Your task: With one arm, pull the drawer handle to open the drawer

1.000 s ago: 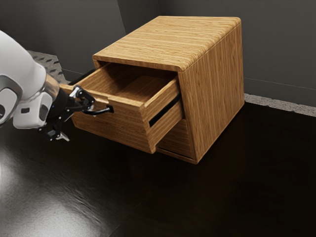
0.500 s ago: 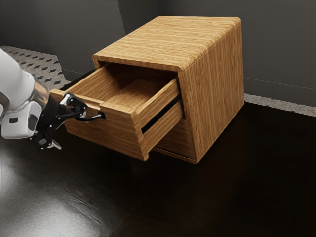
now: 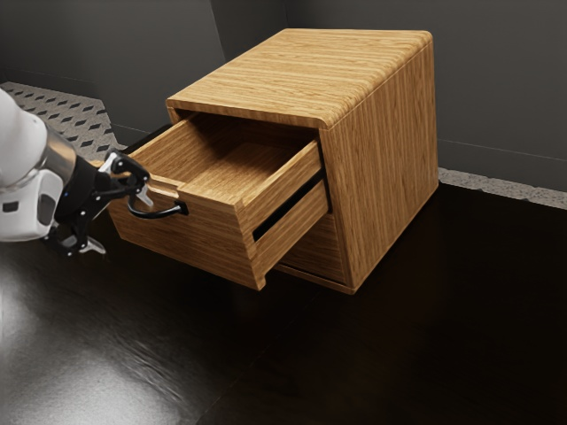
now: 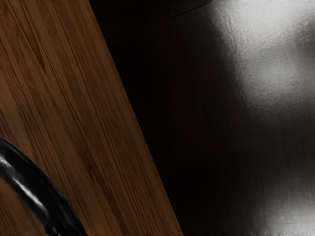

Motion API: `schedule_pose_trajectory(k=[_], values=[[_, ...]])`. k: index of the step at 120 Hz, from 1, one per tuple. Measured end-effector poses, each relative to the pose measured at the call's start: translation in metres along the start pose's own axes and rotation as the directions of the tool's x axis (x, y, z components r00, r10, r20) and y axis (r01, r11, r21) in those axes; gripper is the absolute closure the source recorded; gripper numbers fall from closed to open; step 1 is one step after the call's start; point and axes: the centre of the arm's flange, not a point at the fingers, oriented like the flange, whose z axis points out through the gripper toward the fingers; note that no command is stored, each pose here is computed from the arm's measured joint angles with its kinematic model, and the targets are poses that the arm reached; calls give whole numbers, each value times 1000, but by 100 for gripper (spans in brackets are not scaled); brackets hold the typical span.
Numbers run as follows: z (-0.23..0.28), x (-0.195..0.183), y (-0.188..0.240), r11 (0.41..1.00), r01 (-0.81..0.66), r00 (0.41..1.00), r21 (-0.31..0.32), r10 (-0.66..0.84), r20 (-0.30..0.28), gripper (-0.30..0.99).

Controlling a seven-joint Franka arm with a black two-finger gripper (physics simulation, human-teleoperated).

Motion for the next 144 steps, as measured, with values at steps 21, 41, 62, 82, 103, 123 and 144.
schedule_pose_trajectory(k=[21,41,62,82,103,123,144], values=[[-26,6,-8,999,-10,1000,32,9,25,0],[-90,6,-31,998,24,998,62,-27,48,0],[-148,6,-48,984,176,984,-17,-175,22,0],[-156,23,-63,908,358,932,-218,-363,16,0],[-136,23,-97,779,509,851,-367,-520,77,0],[-137,26,-100,668,609,777,-428,-610,155,0],[-137,35,-97,586,676,719,-448,-658,224,0]])
